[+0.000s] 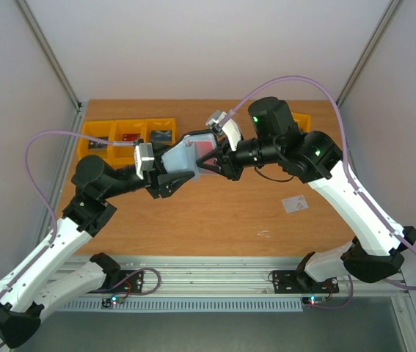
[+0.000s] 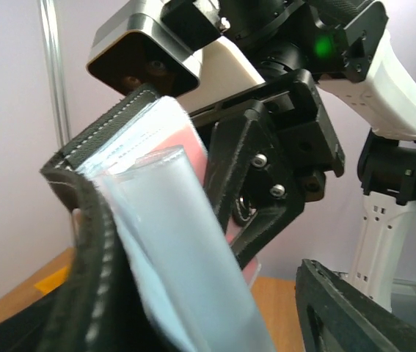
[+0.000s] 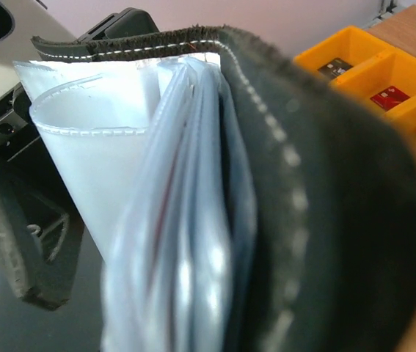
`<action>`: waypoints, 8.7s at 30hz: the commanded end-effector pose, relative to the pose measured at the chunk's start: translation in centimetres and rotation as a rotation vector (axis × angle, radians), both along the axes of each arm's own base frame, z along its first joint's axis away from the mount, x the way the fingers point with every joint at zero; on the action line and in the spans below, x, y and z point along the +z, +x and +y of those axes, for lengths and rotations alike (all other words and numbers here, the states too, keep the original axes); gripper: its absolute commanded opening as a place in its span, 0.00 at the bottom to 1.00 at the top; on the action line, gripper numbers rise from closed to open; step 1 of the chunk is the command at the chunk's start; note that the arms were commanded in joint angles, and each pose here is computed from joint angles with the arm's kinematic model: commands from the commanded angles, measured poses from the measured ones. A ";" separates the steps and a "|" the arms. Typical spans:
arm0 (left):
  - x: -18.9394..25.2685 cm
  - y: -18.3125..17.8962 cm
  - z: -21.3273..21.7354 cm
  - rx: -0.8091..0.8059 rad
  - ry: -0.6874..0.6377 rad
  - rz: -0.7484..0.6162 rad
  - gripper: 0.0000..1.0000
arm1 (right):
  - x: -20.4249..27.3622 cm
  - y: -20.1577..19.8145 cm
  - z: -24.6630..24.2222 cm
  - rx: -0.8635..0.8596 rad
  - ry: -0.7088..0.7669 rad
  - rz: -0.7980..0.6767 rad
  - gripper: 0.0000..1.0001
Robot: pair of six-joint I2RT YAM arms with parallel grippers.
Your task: Take the credit cards out of the card holder
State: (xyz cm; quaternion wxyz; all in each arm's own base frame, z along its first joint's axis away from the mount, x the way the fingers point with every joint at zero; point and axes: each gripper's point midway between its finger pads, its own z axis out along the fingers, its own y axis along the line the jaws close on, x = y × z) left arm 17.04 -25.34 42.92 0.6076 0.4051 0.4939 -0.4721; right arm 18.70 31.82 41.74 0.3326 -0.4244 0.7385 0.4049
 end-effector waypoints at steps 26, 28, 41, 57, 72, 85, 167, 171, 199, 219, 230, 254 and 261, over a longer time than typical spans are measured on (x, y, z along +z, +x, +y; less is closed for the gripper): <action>0.9 0.4 0.6 0.052 -0.046 0.008 0.00 | 2.0 -1.0 -5.8 -0.086 -0.009 -0.123 0.44; 1.0 0.4 0.7 0.052 -0.047 0.003 0.00 | 2.4 -1.0 -5.9 -0.092 0.000 -0.131 0.41; 1.1 -0.6 0.6 0.013 -0.041 -0.034 0.00 | 4.0 1.3 -6.0 -0.201 0.019 -0.154 0.33; 1.2 -0.9 0.7 0.007 -0.045 -0.045 0.00 | 3.5 0.3 -4.5 -0.107 0.039 -0.071 0.39; 0.9 -0.6 0.7 0.019 -0.047 -0.021 0.00 | 2.1 0.1 -1.5 -0.008 0.070 -0.005 0.58; 0.0 5.6 3.4 0.389 -0.089 0.059 0.61 | -0.1 3.8 -3.6 -0.277 -0.051 -0.009 0.01; -2.7 -1.3 0.7 -0.126 -0.009 0.194 0.45 | 1.8 -1.1 -1.0 -0.051 -0.121 -0.083 0.01; -2.6 -1.4 0.8 -0.123 -0.011 0.190 0.17 | 1.7 -1.1 -0.9 -0.048 -0.122 -0.085 0.01; -4.6 3.4 1.7 0.132 -0.024 0.286 0.00 | 1.3 -2.2 1.2 0.095 -0.024 -0.023 0.27; -1.4 -2.1 0.8 -0.158 -0.010 0.115 0.00 | 0.7 -2.5 -0.6 0.129 0.014 0.057 0.33; -1.4 -2.4 0.8 -0.169 -0.007 0.113 0.00 | 0.1 -2.9 0.2 0.186 0.035 0.094 0.08; -1.7 -2.3 0.8 -0.168 -0.007 0.139 0.00 | -1.2 -1.1 -2.0 0.055 -0.058 0.013 0.14; -1.7 -2.2 0.7 -0.167 -0.007 0.140 0.00 | -2.0 -0.7 -1.8 0.042 -0.065 0.029 0.16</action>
